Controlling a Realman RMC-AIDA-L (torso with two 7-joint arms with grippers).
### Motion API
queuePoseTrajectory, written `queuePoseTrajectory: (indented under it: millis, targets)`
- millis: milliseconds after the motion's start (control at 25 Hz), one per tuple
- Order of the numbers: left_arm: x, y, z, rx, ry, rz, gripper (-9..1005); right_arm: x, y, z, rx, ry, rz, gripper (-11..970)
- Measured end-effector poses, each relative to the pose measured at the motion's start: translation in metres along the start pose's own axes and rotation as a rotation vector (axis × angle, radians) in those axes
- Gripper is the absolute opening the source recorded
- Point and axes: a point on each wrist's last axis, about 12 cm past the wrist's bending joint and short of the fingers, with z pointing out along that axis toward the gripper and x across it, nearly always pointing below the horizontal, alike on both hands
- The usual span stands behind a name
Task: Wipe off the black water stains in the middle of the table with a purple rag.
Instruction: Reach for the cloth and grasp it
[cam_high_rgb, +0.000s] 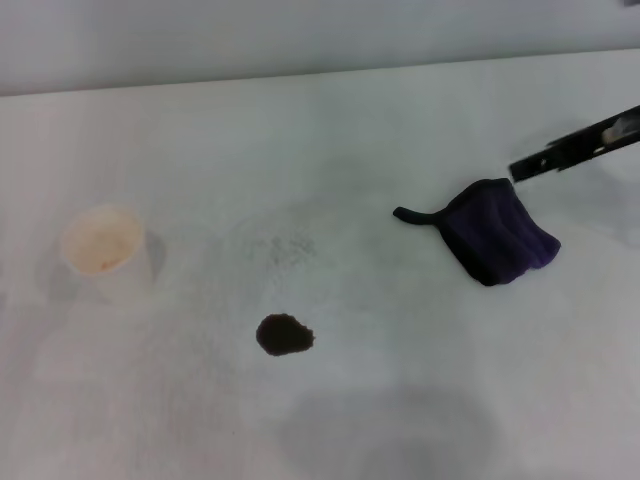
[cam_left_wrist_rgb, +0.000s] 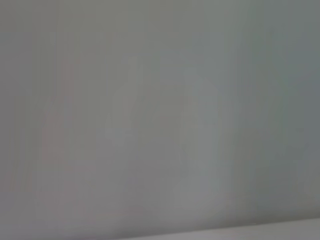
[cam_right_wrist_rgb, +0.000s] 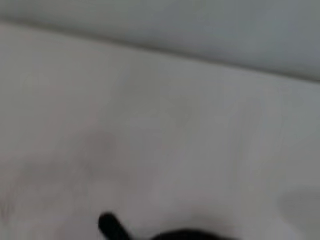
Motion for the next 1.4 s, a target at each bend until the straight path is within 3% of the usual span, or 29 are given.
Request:
queuePoseTrajectory:
  millis: [400,720,880,1400]
  targets:
    - [-0.006,-0.001,0.012,0.009,-0.019,0.020,883,-0.011,0.044,0.020,0.029,0.182,-0.061,822]
    - [-0.004,-0.005,0.014,0.018,-0.011,0.045,882,-0.015,0.067,0.055,0.069,0.345,-0.152,809]
    - [-0.004,-0.005,0.013,0.017,-0.010,0.045,883,-0.018,0.070,0.060,0.085,0.351,-0.172,791]
    - [-0.003,-0.008,0.014,0.031,-0.010,0.041,881,-0.010,0.059,0.069,0.140,0.393,-0.172,697]
